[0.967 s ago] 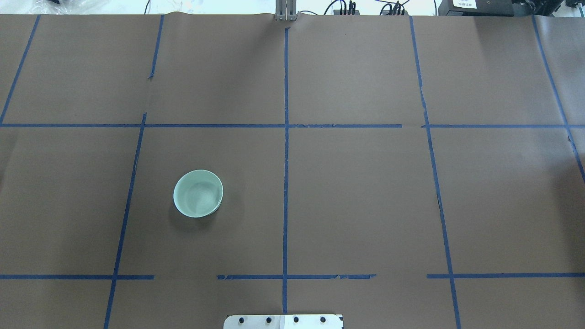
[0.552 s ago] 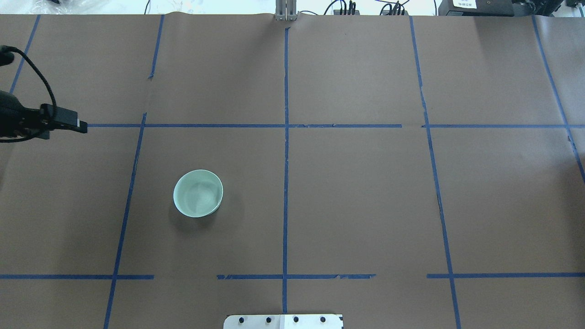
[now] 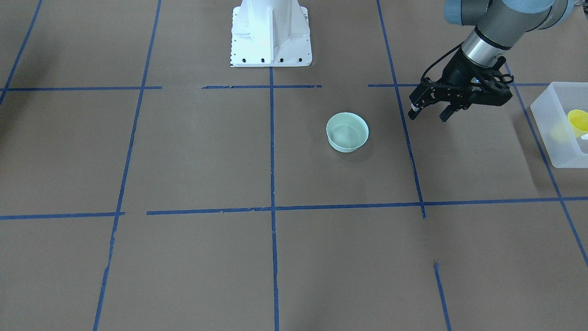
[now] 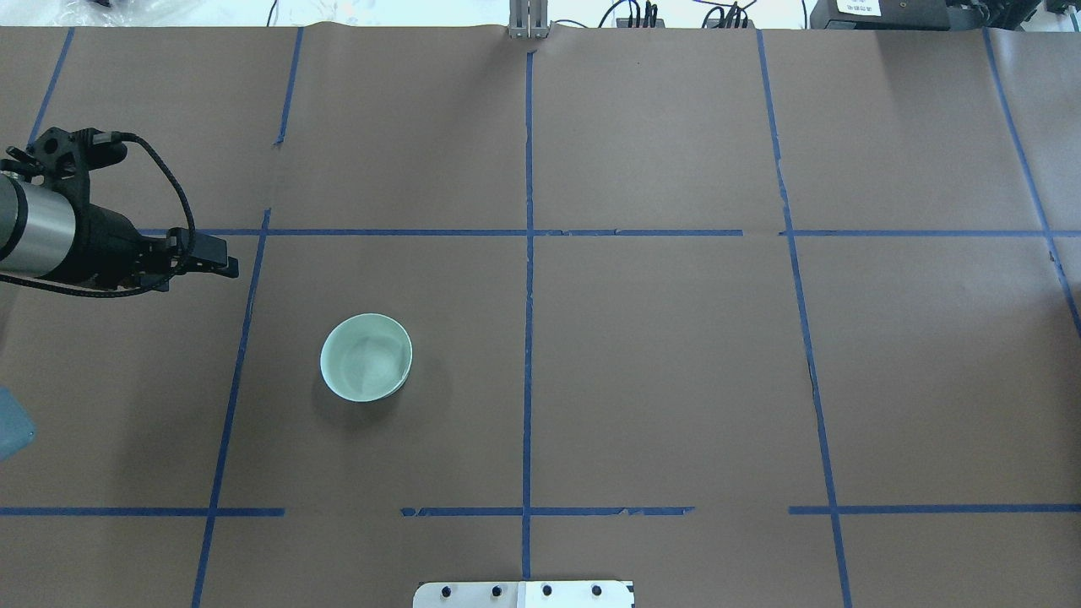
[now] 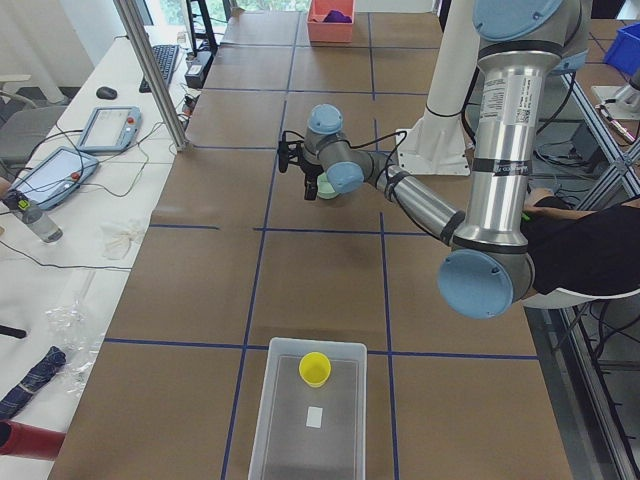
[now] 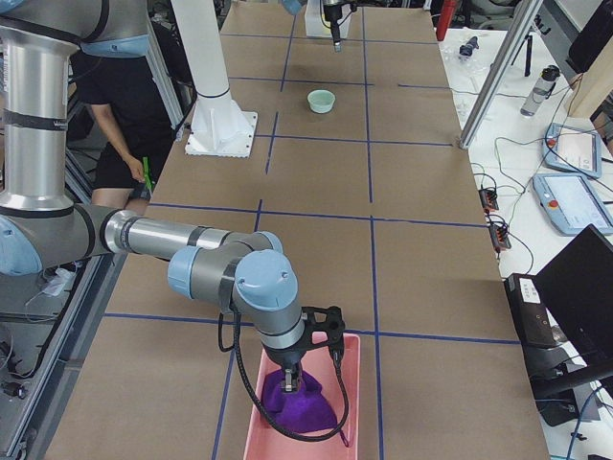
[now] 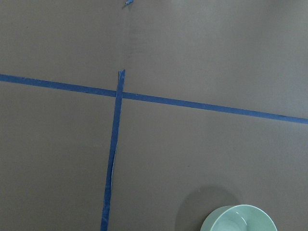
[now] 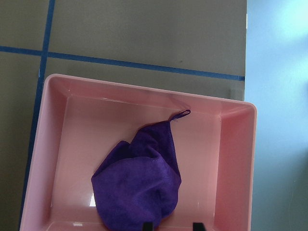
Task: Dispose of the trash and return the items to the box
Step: 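Move the left gripper over the green bowl and grasp its rim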
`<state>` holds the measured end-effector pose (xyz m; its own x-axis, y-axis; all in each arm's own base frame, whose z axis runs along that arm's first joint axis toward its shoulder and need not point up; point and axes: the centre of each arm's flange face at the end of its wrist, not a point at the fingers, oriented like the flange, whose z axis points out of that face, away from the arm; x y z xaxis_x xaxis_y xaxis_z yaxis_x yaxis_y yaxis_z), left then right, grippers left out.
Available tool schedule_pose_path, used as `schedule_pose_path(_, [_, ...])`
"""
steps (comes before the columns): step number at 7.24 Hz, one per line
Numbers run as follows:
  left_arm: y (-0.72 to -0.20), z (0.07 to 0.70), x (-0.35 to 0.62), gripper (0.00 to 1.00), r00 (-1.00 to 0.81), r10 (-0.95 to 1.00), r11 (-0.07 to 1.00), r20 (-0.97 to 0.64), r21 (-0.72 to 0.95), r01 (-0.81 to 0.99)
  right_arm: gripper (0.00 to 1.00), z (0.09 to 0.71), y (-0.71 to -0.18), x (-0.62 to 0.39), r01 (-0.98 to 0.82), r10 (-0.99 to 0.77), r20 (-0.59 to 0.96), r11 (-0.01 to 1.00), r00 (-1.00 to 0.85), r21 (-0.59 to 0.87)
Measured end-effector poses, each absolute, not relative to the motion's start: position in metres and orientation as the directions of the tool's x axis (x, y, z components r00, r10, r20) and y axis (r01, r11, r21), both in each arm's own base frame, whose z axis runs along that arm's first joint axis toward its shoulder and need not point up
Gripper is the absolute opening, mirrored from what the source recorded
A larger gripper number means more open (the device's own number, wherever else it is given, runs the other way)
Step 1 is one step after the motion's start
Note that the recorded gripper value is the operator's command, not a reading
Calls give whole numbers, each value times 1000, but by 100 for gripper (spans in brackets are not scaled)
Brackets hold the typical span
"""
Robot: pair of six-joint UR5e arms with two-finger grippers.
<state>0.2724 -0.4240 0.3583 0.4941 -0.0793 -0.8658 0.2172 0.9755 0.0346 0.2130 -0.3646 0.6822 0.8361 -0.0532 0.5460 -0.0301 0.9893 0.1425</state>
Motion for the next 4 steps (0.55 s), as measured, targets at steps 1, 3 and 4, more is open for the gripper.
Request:
schedule_pose_path(1, [-417, 361, 286, 100, 499, -95, 976, -861, 18, 217, 100, 680, -370, 214, -34, -55, 545, 988, 837, 152])
schedule_pose_path(3, [-397, 361, 328, 100, 504, -143, 974, -852, -31, 223, 100, 668, -386, 214, -74, -31, 570, 984, 821, 160])
schedule_pose_path(4, [-390, 356, 358, 100, 503, -168, 972, -848, -59, 227, 100, 663, -392, 207, -106, -8, 608, 983, 794, 150])
